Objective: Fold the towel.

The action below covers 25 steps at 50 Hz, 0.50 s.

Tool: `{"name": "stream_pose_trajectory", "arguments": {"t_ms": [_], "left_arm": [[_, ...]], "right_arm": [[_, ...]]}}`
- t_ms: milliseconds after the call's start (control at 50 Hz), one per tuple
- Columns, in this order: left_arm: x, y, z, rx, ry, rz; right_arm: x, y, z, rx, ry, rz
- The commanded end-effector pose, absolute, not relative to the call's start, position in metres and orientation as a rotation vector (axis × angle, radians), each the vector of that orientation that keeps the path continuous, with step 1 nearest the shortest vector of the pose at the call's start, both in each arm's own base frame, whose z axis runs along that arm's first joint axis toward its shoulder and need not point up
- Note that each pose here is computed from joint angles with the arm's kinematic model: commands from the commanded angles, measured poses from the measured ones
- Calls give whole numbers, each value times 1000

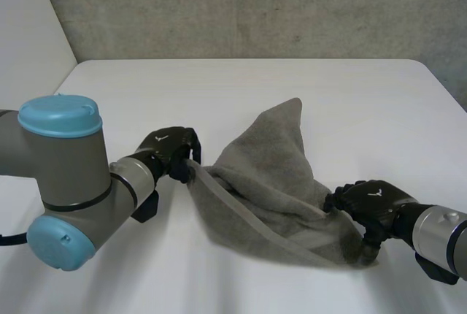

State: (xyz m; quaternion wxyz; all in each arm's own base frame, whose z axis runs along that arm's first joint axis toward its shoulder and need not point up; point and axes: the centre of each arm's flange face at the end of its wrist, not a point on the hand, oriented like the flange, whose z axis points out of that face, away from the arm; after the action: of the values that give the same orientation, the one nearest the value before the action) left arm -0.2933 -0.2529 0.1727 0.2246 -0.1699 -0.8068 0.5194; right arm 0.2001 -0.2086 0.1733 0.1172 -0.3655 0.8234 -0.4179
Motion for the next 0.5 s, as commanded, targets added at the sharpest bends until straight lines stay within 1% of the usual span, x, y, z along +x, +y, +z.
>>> {"name": "stream_pose_trajectory", "arguments": {"t_ms": [20,120,420,500], "left_arm": [[-292,-255,175,-431,-2221,1428],[-292,-255,174,-422,-2226,1418],[-287,-244,167,-427,-2264,1369],[-286,-242,165,-429,-2271,1359]], "right_arm": [[213,-209,173,-1037,2353,-1284],[218,-222,169,-1009,2338,-1382],[247,-229,151,-985,2267,-1384],[252,-238,144,-943,2255,-1391]]}}
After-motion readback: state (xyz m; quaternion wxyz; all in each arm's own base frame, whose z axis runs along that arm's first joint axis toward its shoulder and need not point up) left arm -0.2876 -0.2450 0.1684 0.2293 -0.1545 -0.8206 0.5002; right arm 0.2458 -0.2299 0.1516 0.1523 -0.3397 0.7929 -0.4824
